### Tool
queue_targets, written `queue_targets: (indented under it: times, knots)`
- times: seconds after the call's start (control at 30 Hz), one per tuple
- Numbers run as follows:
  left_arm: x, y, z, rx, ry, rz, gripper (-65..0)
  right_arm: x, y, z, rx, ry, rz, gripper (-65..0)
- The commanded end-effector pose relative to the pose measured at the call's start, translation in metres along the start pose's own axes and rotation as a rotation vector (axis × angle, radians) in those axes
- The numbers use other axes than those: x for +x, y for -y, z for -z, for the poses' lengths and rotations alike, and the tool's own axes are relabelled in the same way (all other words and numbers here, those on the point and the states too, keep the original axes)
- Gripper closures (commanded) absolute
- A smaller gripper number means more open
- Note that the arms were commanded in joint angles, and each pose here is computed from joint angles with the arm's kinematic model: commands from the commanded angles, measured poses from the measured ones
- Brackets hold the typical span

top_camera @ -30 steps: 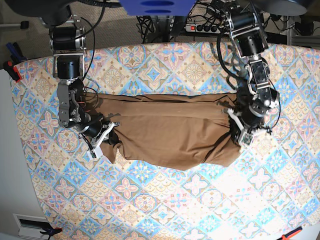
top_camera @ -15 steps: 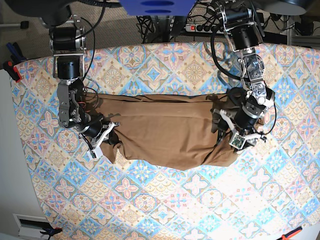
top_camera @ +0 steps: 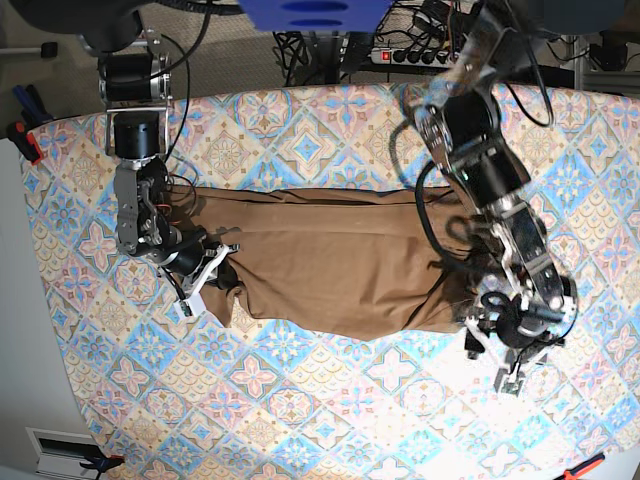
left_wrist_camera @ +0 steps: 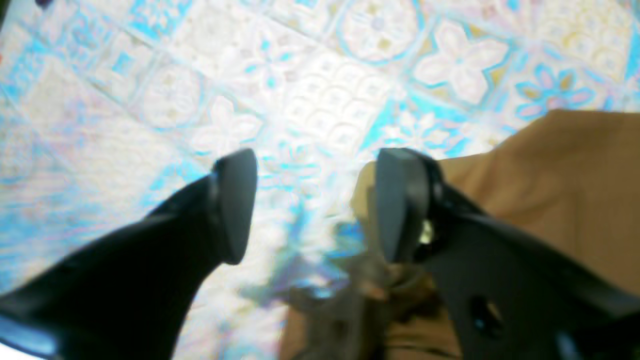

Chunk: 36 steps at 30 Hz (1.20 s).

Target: Layout the t-shirt on the table in an organized manner, then fold the t-shirt properly

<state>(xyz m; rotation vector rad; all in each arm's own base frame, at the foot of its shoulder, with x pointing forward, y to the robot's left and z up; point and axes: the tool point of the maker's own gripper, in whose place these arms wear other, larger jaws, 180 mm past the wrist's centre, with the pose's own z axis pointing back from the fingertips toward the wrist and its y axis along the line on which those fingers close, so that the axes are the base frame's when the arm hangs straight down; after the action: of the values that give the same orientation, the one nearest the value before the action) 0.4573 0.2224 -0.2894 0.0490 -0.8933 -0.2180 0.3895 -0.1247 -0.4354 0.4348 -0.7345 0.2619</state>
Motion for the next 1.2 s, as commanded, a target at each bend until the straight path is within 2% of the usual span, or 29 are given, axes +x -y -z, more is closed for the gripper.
queue_targets:
  times: [0.0,0.23,0.37,0.53,0.73,0.87,1.17]
  knots:
    - [0.013,-0.005,0.000,-0.015,0.036,-0.027,-39.3,-0.015,-0.001,0.001,0.000,-0.085,-0.032,0.0]
    - [-0.030,0.005,0.030,-0.222,-0.003,-0.290,-35.9,-0.016,0.001,0.000,-0.004,-0.086,-0.031,0.0]
    - [-0.033,-0.004,0.028,-0.280,0.049,-0.405,-35.7,-0.017,0.001,0.000,-0.004,-0.089,-0.032,0.0]
    - [-0.027,-0.013,0.024,-0.288,0.088,-0.433,-35.7,-0.017,0.000,0.000,-0.003,-0.091,-0.034,0.0]
    - [-0.051,0.005,0.038,-0.345,0.013,-0.488,-35.7,-0.017,0.000,0.000,-0.003,-0.091,-0.034,0.0]
    - [-0.059,0.008,0.045,-0.354,0.025,-0.536,-35.7,-0.017,0.000,0.000,-0.003,-0.091,-0.034,0.0]
    - [-0.040,0.015,0.062,-0.375,0.126,-0.625,-35.6,-0.027,-0.001,-0.001,-0.001,-0.104,-0.027,0.0]
